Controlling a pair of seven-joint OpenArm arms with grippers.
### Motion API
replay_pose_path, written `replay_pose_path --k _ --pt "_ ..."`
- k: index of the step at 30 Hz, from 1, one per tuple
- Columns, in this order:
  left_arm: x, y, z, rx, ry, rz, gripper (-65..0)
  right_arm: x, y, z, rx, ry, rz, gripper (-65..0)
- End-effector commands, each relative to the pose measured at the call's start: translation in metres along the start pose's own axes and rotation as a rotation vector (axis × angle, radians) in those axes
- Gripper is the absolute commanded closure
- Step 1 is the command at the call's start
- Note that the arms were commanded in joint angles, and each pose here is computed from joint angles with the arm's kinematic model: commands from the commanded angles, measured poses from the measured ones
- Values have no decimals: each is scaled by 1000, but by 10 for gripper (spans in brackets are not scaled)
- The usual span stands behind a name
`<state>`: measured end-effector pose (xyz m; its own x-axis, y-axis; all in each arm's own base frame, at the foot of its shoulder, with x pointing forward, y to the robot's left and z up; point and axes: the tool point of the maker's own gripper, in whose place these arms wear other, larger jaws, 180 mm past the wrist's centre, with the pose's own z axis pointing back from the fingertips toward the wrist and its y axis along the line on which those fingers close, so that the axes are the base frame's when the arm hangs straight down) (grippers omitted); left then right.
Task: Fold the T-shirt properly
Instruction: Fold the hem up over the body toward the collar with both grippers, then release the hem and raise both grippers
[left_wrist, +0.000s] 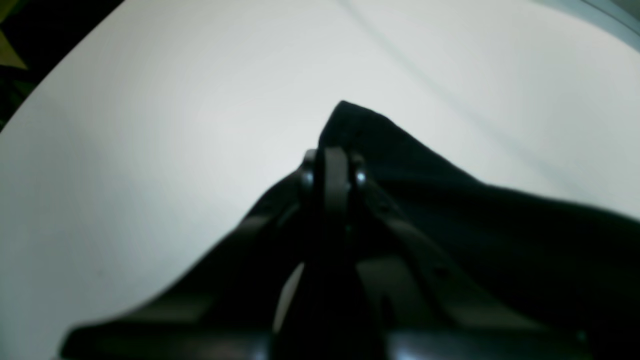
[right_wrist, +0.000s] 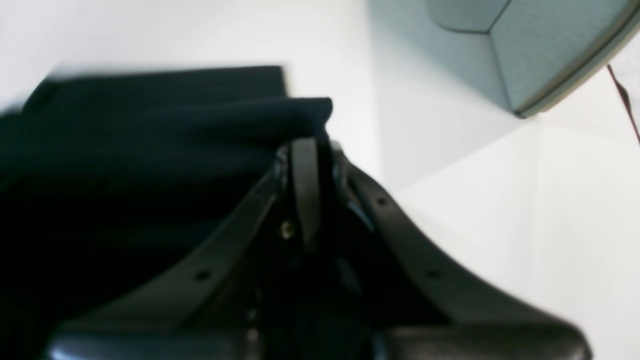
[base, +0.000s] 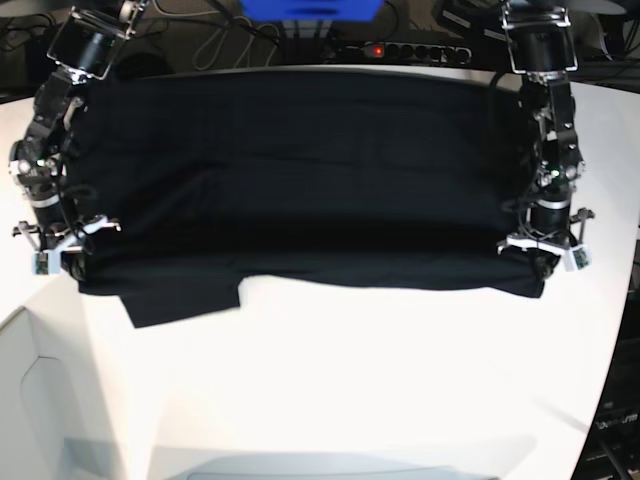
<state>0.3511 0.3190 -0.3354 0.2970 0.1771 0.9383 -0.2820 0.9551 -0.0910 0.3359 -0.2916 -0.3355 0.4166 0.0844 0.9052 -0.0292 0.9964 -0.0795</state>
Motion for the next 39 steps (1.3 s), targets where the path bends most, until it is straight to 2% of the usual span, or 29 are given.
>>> replay_pose_path --k 1,6,12,15,21,28,30,33,36,37,39 --pt "28 2 1 -2 -81 -13 0 19 -7 3 2 -64 17 0" --pt "32 -2 16 -19 -99 -29 0 4 -12 13 -6 -33 16 0" --pt "22 14 38 9 -82 -45 0 -9 -19 28 -28 -7 28 0" --pt "6 16 49 12 -47 -49 0 -13 -9 35 29 2 58 0" --pt "-31 21 64 29 36 -34 0 -38 -11 45 29 64 48 0" --pt "-53 19 72 30 97 -23 -10 -46 -9 48 34 85 45 0" --pt "-63 20 74 33 172 -19 -65 -46 -9 48 34 86 46 -14" --pt "-68 28 76 58 225 -8 -186 -46 -8 47 35 86 47 -100" --pt "-55 37 82 101 181 38 -306 -45 -9 48 32 82 47 -205" --pt "-48 42 84 120 157 51 -330 -43 -9 48 32 78 51 -231" --pt "-35 46 87 140 120 62 -339 -42 -9 48 32 74 51 -263"
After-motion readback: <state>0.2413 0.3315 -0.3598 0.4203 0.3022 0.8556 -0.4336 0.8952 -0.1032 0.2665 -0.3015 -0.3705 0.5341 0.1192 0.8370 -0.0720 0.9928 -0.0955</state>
